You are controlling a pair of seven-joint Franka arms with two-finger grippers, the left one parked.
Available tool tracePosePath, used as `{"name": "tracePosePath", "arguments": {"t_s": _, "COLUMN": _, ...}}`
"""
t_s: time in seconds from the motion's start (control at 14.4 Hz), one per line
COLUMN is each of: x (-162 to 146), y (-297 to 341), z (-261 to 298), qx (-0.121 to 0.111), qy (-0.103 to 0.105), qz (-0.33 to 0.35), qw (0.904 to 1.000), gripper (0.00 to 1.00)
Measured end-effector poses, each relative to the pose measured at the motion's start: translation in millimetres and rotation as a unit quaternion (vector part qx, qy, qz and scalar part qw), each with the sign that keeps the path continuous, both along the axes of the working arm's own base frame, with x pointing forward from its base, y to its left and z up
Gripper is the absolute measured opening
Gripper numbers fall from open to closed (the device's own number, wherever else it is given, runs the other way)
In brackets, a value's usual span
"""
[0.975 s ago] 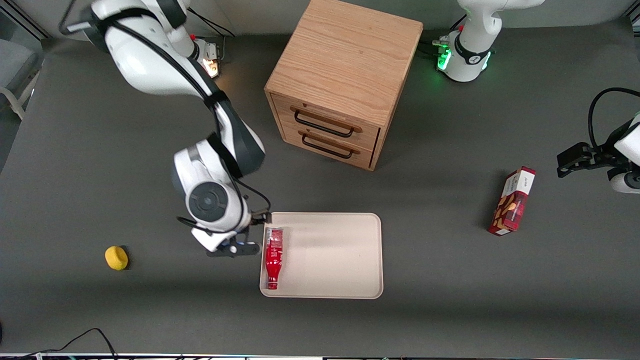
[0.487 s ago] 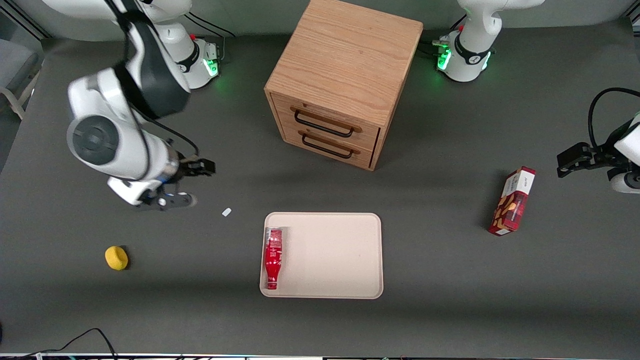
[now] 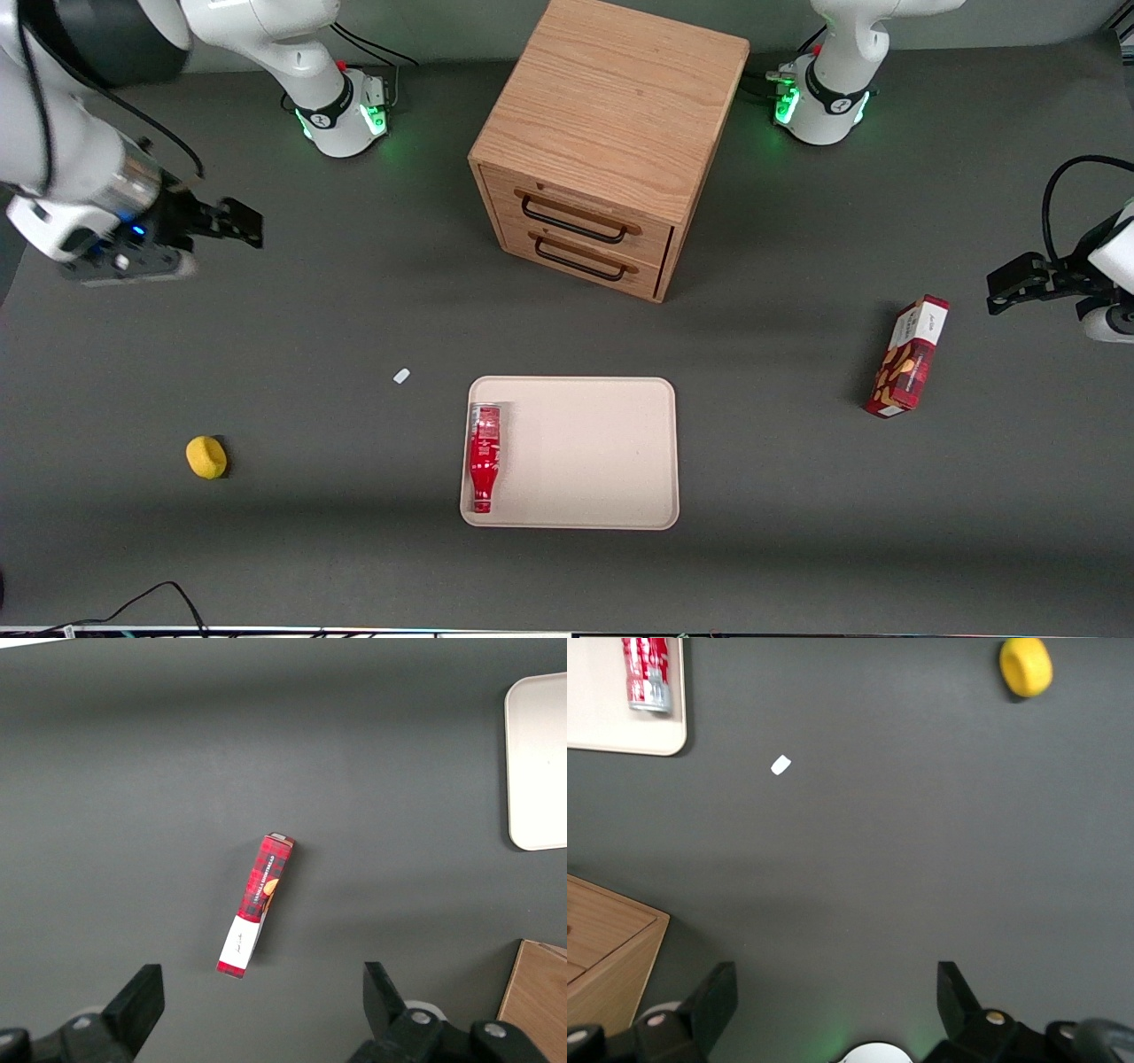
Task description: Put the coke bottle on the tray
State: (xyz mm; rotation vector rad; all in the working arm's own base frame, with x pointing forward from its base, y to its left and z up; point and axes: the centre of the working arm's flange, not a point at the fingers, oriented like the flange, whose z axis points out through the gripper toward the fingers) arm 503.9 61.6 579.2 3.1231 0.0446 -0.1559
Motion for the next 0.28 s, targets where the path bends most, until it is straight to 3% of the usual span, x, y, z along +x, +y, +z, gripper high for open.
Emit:
{"name": "tracePosePath", "arguments": {"t_s": 0.14, "x": -12.0, "y": -13.9, "z": 12.8, "qx": 0.009, "qy": -0.011, "qz": -0.009, "qw": 0.9999, "gripper": 1.0}}
{"name": "tracePosePath", "arguments": {"t_s": 0.28, "x": -13.4, "y": -13.2, "z": 10.7, "qx": 0.01, "qy": -0.01, "qz": -0.007, "qw": 0.9999, "gripper": 1.0}}
